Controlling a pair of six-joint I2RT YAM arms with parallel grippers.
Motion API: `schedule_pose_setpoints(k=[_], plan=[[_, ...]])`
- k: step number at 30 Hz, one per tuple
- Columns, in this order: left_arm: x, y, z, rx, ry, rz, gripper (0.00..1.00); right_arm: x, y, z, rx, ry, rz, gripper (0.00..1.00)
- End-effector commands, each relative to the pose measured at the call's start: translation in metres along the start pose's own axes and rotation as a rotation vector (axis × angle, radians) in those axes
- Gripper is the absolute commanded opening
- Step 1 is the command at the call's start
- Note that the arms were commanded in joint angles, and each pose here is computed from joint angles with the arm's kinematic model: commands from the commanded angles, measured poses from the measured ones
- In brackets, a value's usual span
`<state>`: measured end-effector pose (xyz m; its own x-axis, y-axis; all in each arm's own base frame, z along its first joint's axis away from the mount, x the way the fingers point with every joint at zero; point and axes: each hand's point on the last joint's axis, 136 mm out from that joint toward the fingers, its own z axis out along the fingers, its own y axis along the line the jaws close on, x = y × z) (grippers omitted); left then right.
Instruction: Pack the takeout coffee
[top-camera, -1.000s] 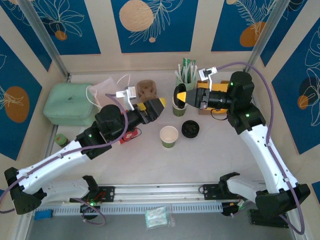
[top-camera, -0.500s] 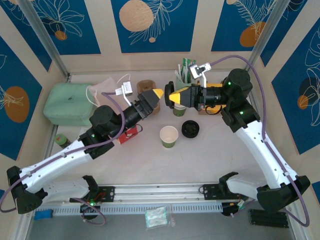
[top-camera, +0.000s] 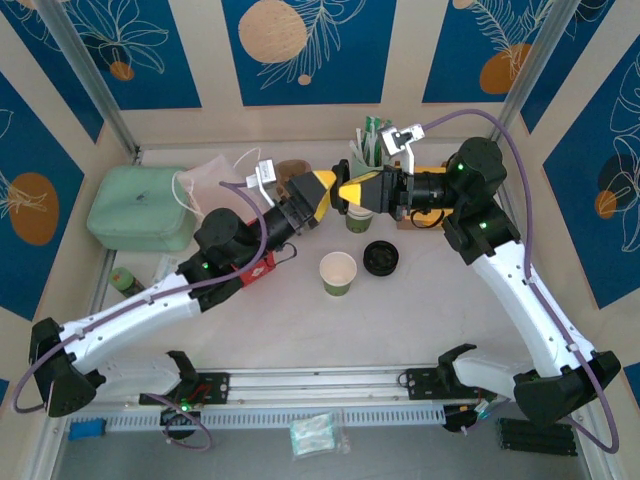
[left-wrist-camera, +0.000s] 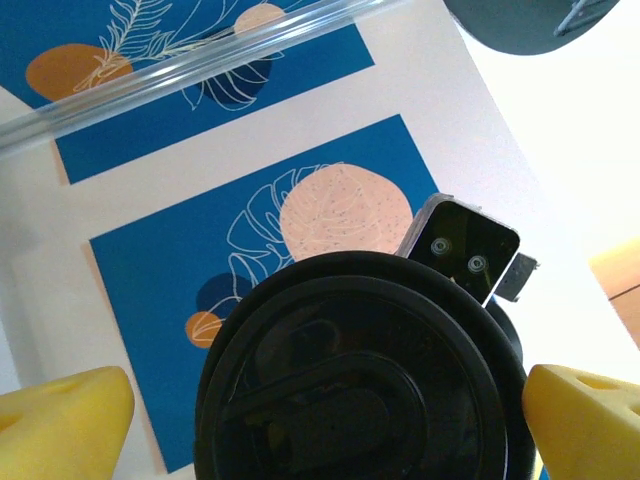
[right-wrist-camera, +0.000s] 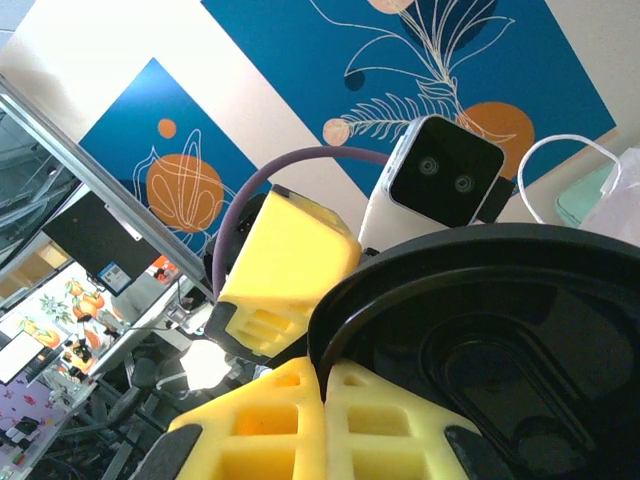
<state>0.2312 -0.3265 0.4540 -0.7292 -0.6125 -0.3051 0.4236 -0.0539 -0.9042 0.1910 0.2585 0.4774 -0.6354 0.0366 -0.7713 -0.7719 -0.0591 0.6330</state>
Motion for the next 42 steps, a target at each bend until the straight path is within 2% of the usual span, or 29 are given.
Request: schedule_pose_setpoints(k=[1, 10, 18, 30, 42], plan=[[-0.001, -0.009, 0.001, 0.067, 0.000, -0.033, 0.99, 0.002, 0.003, 0.002, -0.013, 0.006, 0.001, 0.00], [-0.007, -0.005, -0.001, 0.123, -0.052, -0.122, 1.00, 0.003, -0.002, 0.003, -0.006, 0.002, 0.008, 0.00], [-0.012, 0.000, -0.004, 0.155, -0.095, -0.178, 0.95, 0.005, -0.007, 0.003, 0.004, 0.001, 0.019, 0.00], [-0.009, -0.002, 0.004, 0.163, -0.070, -0.183, 0.96, 0.008, -0.015, 0.005, 0.012, 0.005, 0.035, 0.00], [-0.005, 0.002, 0.009, 0.162, -0.060, -0.190, 0.86, 0.013, -0.024, 0.004, 0.028, 0.010, 0.054, 0.00]])
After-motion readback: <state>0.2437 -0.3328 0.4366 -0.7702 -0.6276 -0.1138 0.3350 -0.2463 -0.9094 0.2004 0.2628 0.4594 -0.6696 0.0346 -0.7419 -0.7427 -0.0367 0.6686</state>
